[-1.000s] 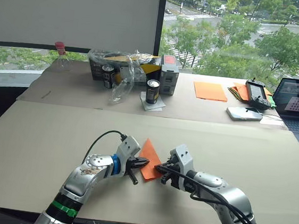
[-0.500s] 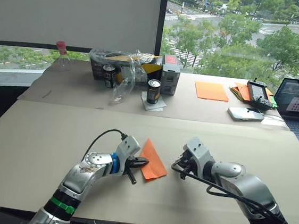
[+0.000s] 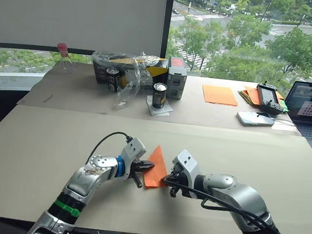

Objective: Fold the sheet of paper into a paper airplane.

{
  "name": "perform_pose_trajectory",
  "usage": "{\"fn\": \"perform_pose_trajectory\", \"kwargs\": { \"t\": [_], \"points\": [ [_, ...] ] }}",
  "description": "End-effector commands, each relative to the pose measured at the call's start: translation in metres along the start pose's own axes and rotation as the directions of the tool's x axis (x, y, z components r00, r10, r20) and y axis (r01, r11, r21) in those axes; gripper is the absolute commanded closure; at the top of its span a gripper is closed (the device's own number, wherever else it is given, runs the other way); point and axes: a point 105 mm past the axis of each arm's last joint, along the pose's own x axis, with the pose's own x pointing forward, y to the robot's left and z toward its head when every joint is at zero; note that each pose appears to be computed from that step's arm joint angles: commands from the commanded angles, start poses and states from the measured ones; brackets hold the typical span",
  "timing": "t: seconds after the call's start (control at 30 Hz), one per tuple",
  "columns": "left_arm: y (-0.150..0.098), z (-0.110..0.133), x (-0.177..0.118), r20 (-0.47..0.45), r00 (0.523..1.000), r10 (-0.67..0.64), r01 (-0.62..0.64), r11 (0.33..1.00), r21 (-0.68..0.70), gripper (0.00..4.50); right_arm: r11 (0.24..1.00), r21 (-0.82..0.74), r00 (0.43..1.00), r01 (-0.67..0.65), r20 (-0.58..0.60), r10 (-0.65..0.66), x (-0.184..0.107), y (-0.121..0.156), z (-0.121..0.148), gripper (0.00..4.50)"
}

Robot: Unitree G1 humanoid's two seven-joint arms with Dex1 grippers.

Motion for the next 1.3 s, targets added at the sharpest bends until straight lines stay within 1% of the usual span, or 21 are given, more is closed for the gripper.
{"fn": "perform_pose_trajectory", "kwargs": {
  "t": [0.03, 0.1, 0.2, 0.27, 0.37, 0.5, 0.6, 0.7, 0.9, 1.03, 1.13, 1.3],
  "points": [
    [0.007, -0.023, -0.005, -0.089, 0.995, 0.034, -0.035, 0.999, -0.011, 4.50, 0.998, 0.049, 0.999, -0.041, 0.030, 0.039, -0.001, 0.005, 0.006, 4.46],
    [0.008, -0.023, -0.006, -0.085, 0.995, 0.043, -0.045, 0.999, -0.014, 4.50, 1.000, 0.028, 0.999, -0.014, 0.048, 0.012, -0.003, 0.000, 0.011, 4.46],
    [0.008, -0.022, -0.006, -0.082, 0.996, 0.047, -0.048, 0.999, -0.015, 4.50, 0.999, -0.025, 0.992, 0.033, 0.123, -0.029, -0.010, -0.011, 0.029, 4.46],
    [0.007, -0.022, -0.005, -0.080, 0.996, 0.046, -0.048, 0.999, -0.015, 4.50, 0.995, -0.026, 0.978, 0.091, 0.192, -0.085, -0.012, -0.024, 0.044, 4.46],
    [0.006, -0.022, -0.004, -0.078, 0.996, 0.046, -0.048, 0.999, -0.015, 4.50, 0.989, -0.028, 0.964, 0.147, 0.229, -0.136, -0.011, -0.038, 0.054, 4.46],
    [0.005, -0.019, 0.000, -0.067, 0.996, 0.051, -0.052, 0.999, -0.013, 4.50, 0.977, -0.064, 0.963, 0.201, 0.196, -0.185, 0.005, -0.054, 0.050, 4.46],
    [0.006, -0.018, 0.001, -0.063, 0.996, 0.056, -0.057, 0.998, -0.008, 4.50, 0.979, -0.046, 0.964, 0.197, 0.193, -0.185, 0.016, -0.058, 0.048, 4.46],
    [0.005, -0.018, 0.000, -0.063, 0.997, 0.054, -0.055, 0.999, -0.004, 4.50, 0.972, -0.052, 0.958, 0.229, 0.191, -0.215, 0.025, -0.064, 0.042, 4.46],
    [0.003, -0.018, 0.000, -0.061, 0.997, 0.057, -0.057, 0.998, -0.001, 4.50, 0.967, -0.067, 0.955, 0.246, 0.186, -0.231, 0.037, -0.066, 0.035, 4.46],
    [0.002, -0.018, 0.000, -0.058, 0.996, 0.061, -0.061, 0.998, -0.006, 4.50, 0.956, -0.088, 0.948, 0.280, 0.183, -0.261, 0.044, -0.074, 0.037, 4.46],
    [0.001, -0.018, 0.000, -0.056, 0.997, 0.061, -0.062, 0.998, -0.007, 4.50, 0.952, -0.060, 0.939, 0.301, 0.194, -0.285, 0.047, -0.082, 0.041, 4.46],
    [0.001, -0.018, 0.000, -0.059, 0.996, 0.060, -0.060, 0.998, -0.002, 4.50, 0.951, -0.076, 0.941, 0.298, 0.193, -0.280, 0.055, -0.084, 0.044, 4.46]
  ]
}}
